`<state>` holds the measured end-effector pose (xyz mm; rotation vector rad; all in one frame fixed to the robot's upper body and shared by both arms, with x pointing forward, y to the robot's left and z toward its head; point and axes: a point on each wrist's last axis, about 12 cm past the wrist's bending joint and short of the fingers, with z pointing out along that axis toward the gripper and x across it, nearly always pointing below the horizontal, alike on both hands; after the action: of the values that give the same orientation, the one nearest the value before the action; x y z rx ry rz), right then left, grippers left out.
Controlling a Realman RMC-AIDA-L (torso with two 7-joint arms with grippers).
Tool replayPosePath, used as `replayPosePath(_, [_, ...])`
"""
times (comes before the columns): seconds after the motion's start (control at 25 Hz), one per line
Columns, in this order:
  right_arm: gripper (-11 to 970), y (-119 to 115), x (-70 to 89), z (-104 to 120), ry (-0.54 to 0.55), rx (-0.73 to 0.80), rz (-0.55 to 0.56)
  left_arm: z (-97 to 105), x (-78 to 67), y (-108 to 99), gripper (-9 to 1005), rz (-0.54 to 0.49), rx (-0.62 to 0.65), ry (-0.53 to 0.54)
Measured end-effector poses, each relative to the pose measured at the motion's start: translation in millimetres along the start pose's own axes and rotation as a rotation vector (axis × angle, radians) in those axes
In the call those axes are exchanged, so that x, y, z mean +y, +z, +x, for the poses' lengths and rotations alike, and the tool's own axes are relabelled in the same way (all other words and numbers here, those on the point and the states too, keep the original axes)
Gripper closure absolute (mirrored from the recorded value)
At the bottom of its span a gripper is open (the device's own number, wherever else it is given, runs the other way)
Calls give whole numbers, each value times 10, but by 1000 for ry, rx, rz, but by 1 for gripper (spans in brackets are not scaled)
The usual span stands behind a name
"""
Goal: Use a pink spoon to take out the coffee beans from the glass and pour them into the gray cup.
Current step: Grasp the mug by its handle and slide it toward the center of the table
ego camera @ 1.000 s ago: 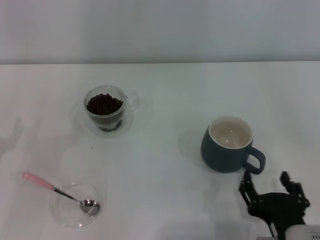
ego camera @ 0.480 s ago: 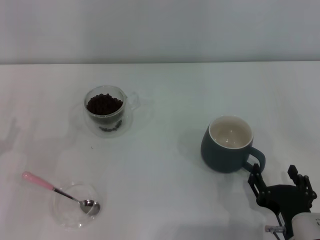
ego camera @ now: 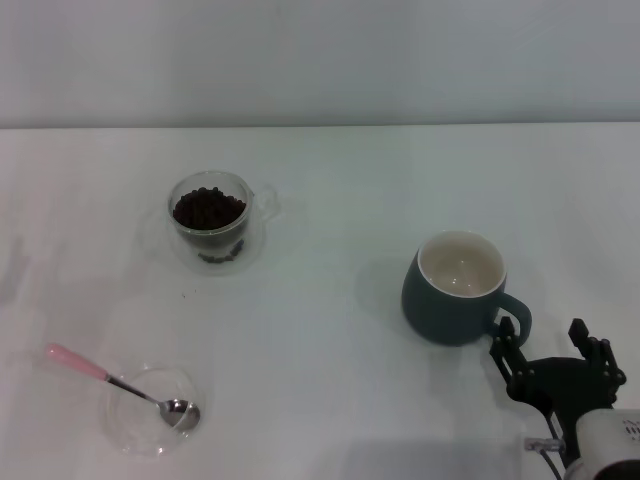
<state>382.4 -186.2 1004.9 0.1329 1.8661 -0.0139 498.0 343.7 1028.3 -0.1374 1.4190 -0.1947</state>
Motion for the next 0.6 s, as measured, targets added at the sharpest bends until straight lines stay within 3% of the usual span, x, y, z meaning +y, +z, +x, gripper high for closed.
replayPosePath(0.6, [143,247,-91,-36,-28,-7,20,-38,53,-55,119,-19,-29,3])
